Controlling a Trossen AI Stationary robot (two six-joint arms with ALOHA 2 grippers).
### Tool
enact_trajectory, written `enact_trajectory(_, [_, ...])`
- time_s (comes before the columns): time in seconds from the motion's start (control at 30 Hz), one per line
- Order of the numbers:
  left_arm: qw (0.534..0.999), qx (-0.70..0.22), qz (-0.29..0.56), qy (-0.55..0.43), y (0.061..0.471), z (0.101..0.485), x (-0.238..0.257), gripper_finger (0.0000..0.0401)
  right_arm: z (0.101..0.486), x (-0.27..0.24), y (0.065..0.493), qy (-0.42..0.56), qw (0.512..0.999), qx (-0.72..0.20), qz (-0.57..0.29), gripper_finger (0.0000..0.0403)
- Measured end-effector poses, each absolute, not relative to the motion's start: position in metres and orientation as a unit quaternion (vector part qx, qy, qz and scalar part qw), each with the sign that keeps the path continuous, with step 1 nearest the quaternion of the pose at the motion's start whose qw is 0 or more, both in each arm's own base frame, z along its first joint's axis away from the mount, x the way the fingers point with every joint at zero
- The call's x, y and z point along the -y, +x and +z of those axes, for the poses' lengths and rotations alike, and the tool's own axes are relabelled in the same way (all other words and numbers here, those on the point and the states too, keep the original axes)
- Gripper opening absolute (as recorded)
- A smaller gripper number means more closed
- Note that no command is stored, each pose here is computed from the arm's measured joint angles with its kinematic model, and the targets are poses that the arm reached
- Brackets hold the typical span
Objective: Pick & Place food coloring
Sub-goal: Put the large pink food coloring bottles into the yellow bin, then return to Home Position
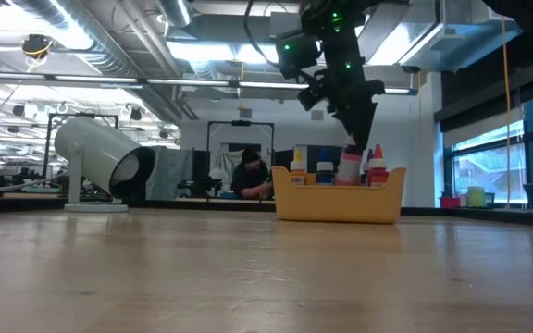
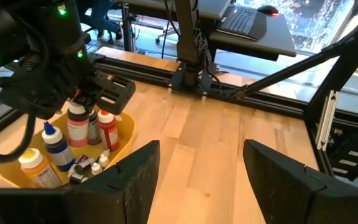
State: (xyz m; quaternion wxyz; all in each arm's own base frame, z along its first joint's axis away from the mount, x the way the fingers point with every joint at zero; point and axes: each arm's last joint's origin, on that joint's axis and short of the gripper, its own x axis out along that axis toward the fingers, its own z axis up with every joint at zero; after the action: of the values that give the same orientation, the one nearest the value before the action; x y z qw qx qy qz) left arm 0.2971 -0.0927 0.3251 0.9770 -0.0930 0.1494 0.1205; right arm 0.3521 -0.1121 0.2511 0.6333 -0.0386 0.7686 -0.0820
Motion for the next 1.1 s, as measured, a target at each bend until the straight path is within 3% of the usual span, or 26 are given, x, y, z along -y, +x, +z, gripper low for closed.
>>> enact_trajectory(0.63, [0.976, -0.158, 0.122, -0.089, 0.296, 0.323, 0.092, 0.0226, 0.225, 0.122, 0.361, -0.033, 0.613, -0.786, -0.080, 0.0124])
enact_trajectory(1.1, [0.976, -0.159, 0.122, -0.089, 0.296, 0.323, 0.092, 0.0226, 0.219, 0.126, 0.363, -0.073, 0.594, -0.793, -0.114, 0.0161])
